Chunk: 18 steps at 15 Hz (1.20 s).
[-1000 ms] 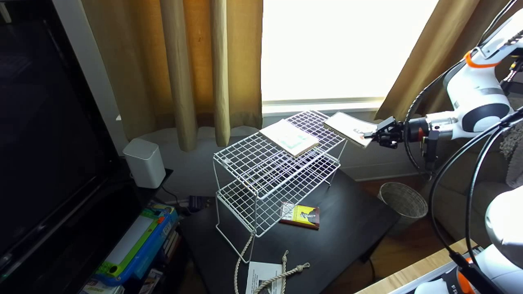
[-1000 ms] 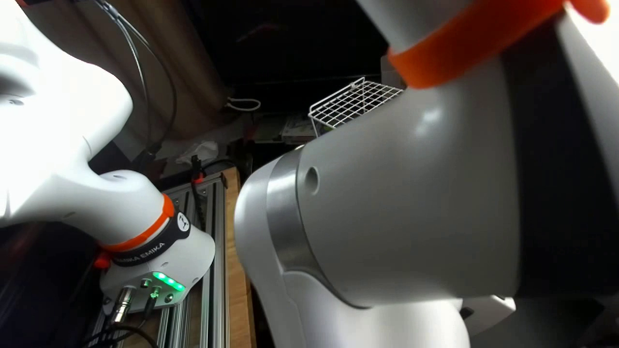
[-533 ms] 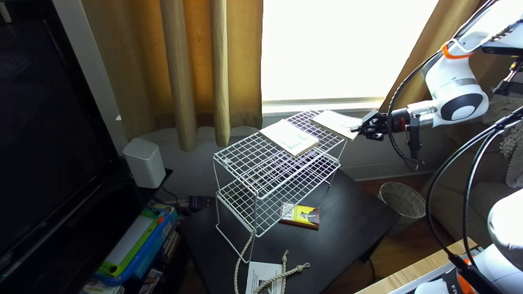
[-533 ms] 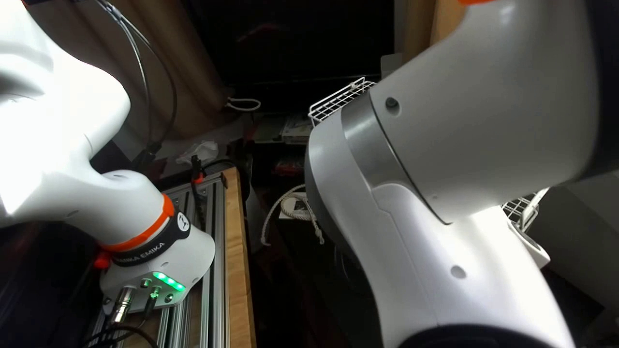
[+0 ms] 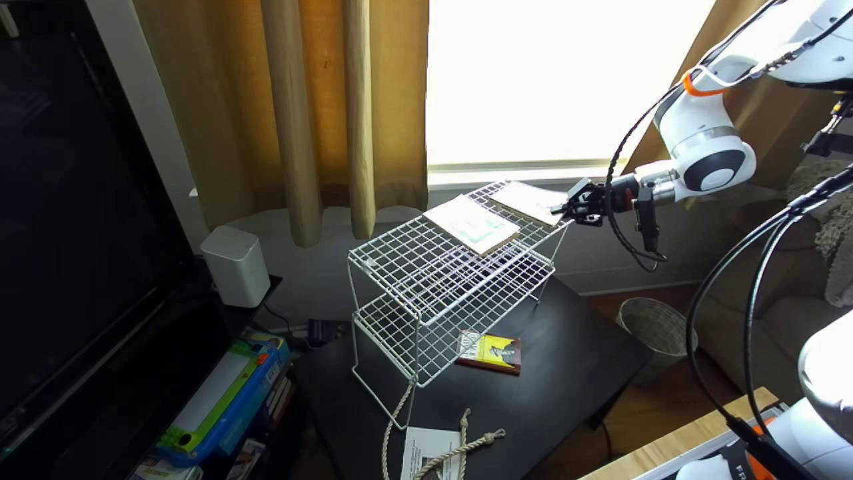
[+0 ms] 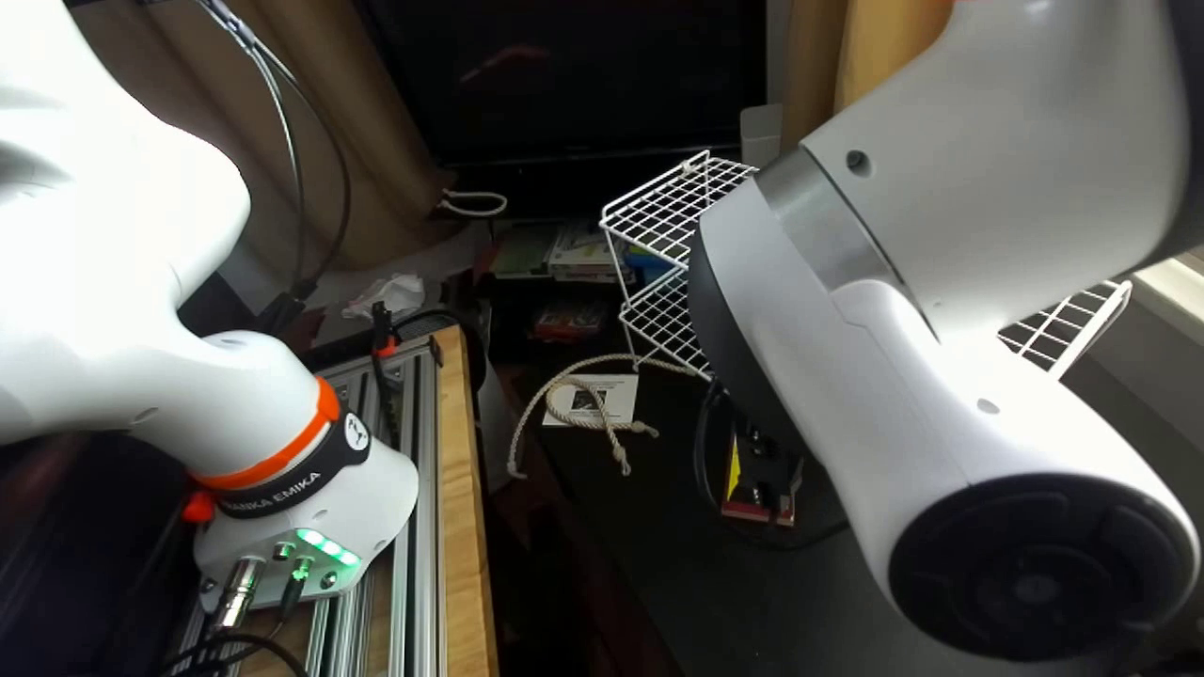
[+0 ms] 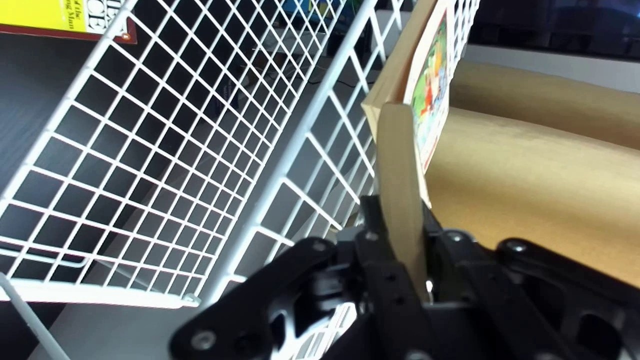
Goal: Move the book on the top rack to the left, remove the book on the bottom rack and put it on the right side of the book on the top rack
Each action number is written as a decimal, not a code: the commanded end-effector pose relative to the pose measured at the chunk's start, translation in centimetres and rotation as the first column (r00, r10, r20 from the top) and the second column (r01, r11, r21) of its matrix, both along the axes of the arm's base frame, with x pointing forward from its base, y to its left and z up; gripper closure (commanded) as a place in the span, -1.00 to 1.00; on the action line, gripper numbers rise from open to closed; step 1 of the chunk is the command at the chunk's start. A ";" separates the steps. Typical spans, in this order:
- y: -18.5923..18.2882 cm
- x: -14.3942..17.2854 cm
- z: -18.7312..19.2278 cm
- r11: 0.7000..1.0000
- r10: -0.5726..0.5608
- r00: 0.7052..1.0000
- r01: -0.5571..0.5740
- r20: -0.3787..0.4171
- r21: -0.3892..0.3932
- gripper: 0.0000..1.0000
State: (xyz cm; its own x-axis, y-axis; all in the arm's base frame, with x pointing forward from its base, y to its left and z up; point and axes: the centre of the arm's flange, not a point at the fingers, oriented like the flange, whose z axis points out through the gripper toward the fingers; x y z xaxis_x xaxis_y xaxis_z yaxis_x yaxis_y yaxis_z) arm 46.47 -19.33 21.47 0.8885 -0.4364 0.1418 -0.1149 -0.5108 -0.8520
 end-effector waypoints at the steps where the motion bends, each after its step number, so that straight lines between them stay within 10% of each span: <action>1: 0.3 2.7 -0.4 0.998 -0.052 0.998 0.051 -0.033 -0.019 0.91; 13: 3.6 7.0 -0.9 0.997 -0.054 0.991 0.047 -0.121 -0.056 0.90; 18: 4.0 6.9 -0.9 0.996 -0.068 0.986 0.057 -0.155 -0.072 0.08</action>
